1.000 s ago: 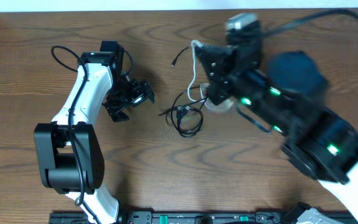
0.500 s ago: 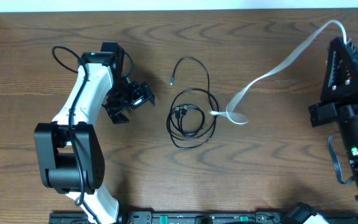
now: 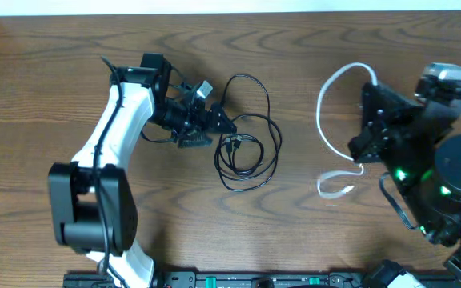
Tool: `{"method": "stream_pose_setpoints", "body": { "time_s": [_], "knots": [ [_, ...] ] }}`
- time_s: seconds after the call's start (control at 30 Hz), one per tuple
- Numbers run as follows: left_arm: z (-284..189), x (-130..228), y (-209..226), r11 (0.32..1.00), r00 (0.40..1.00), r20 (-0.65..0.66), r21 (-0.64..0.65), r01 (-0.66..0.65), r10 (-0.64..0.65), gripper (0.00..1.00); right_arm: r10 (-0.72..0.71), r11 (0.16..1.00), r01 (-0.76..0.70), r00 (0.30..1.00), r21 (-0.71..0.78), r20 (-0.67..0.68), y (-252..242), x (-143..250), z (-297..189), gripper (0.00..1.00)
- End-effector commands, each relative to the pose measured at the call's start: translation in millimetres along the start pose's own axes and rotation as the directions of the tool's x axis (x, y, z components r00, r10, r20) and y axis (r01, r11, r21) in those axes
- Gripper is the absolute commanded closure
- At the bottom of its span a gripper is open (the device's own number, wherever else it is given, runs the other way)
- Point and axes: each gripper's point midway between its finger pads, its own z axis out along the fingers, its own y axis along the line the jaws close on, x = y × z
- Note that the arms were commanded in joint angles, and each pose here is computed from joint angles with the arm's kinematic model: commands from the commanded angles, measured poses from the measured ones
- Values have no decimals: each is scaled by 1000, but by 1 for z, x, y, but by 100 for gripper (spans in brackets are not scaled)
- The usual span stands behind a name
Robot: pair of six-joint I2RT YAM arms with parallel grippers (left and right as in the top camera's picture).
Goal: Untangle cables
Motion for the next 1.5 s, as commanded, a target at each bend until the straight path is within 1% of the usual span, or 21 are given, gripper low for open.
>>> {"method": "stream_pose_setpoints", "body": {
  "time_s": [0.0,0.07,0.17,0.3,0.4,0.47,0.57,0.67,0.7,0.73,0.8,0.83,0.87,1.07,1.1,1.13,1.17,1.2,1.37,1.4,1.47],
  "knots": [
    [-34,7,-57,969,966,131,73,-234,223,7,25,996,-32,996,-85,-82,19,16,9,99],
    [-49,7,-76,953,939,200,59,-296,279,7,25,990,-41,993,-136,-117,31,22,14,99],
    [-75,13,-108,917,876,309,29,-398,371,7,36,965,-82,983,-250,-181,59,32,24,99],
    [-95,27,-134,869,802,380,-9,-494,460,6,16,922,-108,970,-371,-242,89,42,31,99],
    [-104,27,-140,847,759,414,-59,-528,502,7,17,876,-149,960,-459,-279,112,46,34,99],
    [-106,24,-142,836,740,428,-71,-545,519,6,33,831,-197,951,-521,-308,129,45,34,99],
    [-106,23,-142,836,740,428,-71,-545,519,6,21,787,-214,946,-579,-322,144,46,35,99],
    [-106,23,-142,836,741,428,-70,-544,518,6,43,785,-245,938,-570,-344,147,48,41,99],
    [-106,23,-142,836,741,427,-70,-544,518,8,49,785,-252,936,-566,-349,147,49,43,99],
    [-106,23,-142,836,741,427,-70,-544,518,17,54,783,-257,935,-566,-350,148,49,44,98],
    [-106,23,-142,836,740,428,-71,-545,519,27,76,780,-282,928,-558,-364,148,48,44,98],
    [-106,23,-142,836,741,427,-71,-544,518,35,81,779,-287,927,-557,-365,148,48,44,99],
    [-106,23,-142,836,741,427,-71,-544,518,41,83,781,-286,929,-556,-361,148,47,44,98],
    [-105,25,-141,842,750,421,-66,-536,511,44,112,812,-274,939,-515,-324,140,42,52,98],
    [-105,25,-140,843,751,420,-66,-535,509,46,117,818,-272,941,-507,-317,138,41,54,98],
    [-105,25,-140,842,751,420,-65,-535,509,51,123,825,-270,943,-497,-308,136,40,55,98],
    [-105,25,-140,842,751,420,-66,-535,510,53,124,826,-269,944,-495,-305,136,39,56,98],
    [-105,25,-141,842,751,420,-65,-535,510,57,126,827,-269,944,-494,-304,136,39,56,98],
    [-105,25,-140,842,751,420,-65,-535,510,58,125,828,-269,944,-492,-306,135,40,56,99],
    [-105,25,-140,842,751,420,-65,-535,509,63,124,828,-269,944,-491,-307,135,40,56,98],
    [-105,25,-140,843,753,419,-65,-533,508,67,124,829,-269,943,-490,-308,135,40,57,98]
  ]
}}
